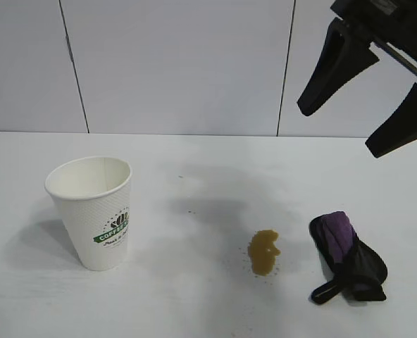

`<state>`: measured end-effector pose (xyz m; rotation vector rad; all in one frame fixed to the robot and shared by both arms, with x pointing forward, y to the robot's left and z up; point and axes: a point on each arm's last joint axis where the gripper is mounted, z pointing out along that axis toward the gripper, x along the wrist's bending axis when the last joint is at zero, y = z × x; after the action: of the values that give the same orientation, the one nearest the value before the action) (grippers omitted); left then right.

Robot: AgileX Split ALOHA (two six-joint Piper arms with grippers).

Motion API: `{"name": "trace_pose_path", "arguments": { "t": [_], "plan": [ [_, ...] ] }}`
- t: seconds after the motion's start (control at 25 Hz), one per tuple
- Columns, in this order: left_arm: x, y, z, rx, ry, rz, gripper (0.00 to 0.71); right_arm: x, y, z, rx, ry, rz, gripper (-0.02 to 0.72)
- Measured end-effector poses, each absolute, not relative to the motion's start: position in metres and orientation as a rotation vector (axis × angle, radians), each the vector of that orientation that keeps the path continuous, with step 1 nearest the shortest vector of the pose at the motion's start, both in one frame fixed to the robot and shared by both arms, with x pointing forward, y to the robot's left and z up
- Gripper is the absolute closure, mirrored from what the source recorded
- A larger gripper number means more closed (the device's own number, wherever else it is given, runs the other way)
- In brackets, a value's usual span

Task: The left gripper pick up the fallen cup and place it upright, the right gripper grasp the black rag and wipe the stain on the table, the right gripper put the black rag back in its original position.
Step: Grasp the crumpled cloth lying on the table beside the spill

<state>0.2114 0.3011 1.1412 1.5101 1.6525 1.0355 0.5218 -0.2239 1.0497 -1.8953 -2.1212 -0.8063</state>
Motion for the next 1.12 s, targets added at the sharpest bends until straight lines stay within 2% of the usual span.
{"name": "trace_pose_path", "arguments": {
  "t": [0.08,0.4,0.84,1.12],
  "plan": [
    [0.212,0.301,1.136,1.515,1.67,1.022,0.042,0.522,-0.224,1.05,-1.895,-2.121,-0.806,0.08],
    [0.206,0.299,1.075,1.497,1.648,1.014,0.046,0.522,-0.224,1.05,-1.895,-2.122,-0.807,0.08],
    [0.23,0.299,1.044,1.525,1.671,0.957,0.045,0.522,-0.224,1.05,-1.894,-2.121,-0.808,0.08],
    [0.231,0.3,1.042,1.534,1.678,0.949,0.045,0.521,-0.229,1.047,-1.897,-2.199,-0.739,0.08]
  ]
}}
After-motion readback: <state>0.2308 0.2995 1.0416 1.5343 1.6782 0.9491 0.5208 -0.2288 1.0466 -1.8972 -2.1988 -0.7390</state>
